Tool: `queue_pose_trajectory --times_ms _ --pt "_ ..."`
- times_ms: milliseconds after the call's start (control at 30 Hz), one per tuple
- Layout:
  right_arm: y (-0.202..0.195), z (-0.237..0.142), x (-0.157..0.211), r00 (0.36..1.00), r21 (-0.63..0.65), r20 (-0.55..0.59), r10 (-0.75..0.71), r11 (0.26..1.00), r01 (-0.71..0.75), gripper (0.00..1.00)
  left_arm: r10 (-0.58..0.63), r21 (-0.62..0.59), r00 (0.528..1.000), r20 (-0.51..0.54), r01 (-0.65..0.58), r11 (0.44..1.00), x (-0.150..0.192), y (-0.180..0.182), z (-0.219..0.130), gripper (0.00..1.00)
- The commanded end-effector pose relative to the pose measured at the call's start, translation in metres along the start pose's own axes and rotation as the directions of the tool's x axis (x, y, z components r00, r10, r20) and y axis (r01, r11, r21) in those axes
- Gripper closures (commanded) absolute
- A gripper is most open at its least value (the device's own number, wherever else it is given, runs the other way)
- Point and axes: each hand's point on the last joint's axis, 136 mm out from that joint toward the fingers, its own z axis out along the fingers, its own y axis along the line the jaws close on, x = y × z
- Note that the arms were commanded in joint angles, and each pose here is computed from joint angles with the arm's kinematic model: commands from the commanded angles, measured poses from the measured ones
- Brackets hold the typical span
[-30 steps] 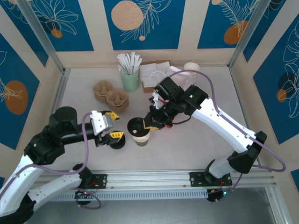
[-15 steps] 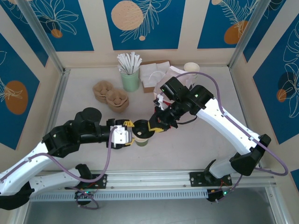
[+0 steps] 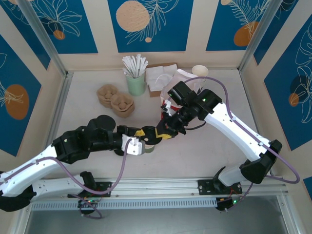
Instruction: Pack the takeout coffee
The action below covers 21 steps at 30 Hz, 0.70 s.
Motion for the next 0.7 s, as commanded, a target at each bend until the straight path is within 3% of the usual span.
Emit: queue_pose_trajectory --times_ms 0,133,367,467,667 --pt "0.006 -0.004 0.017 0.998 -0.047 -0.053 -0.022 0.999 0.019 1.0 0.029 -0.047 1.0 -0.011 -0.029 0.998 -0.005 0.012 -0.003 0.71" --pt "0.011 -0.006 0.017 0.998 -0.068 -0.048 -0.036 0.997 0.033 0.98 0.015 -0.066 1.0 -0.014 -0.016 0.998 -0.006 0.016 -0.003 0.78" --pt "0.005 -0.015 0.007 0.998 -0.039 0.043 -0.036 0.999 0.038 0.78 -0.091 -0.111 0.996 -0.022 0.088 0.99 -0.003 0.024 -0.004 0.86" --pt "0.005 -0.021 0.003 0.996 -0.058 0.084 -0.036 0.997 0.041 0.7 -0.16 -0.098 0.987 -0.019 0.158 0.983 -0.003 0.022 -0.001 0.87" --pt "0.0 -0.048 -0.005 0.973 -0.057 0.227 -0.04 0.997 0.055 0.63 -0.279 -0.119 0.96 -0.002 0.277 0.954 0.001 0.021 -0.002 0.86"
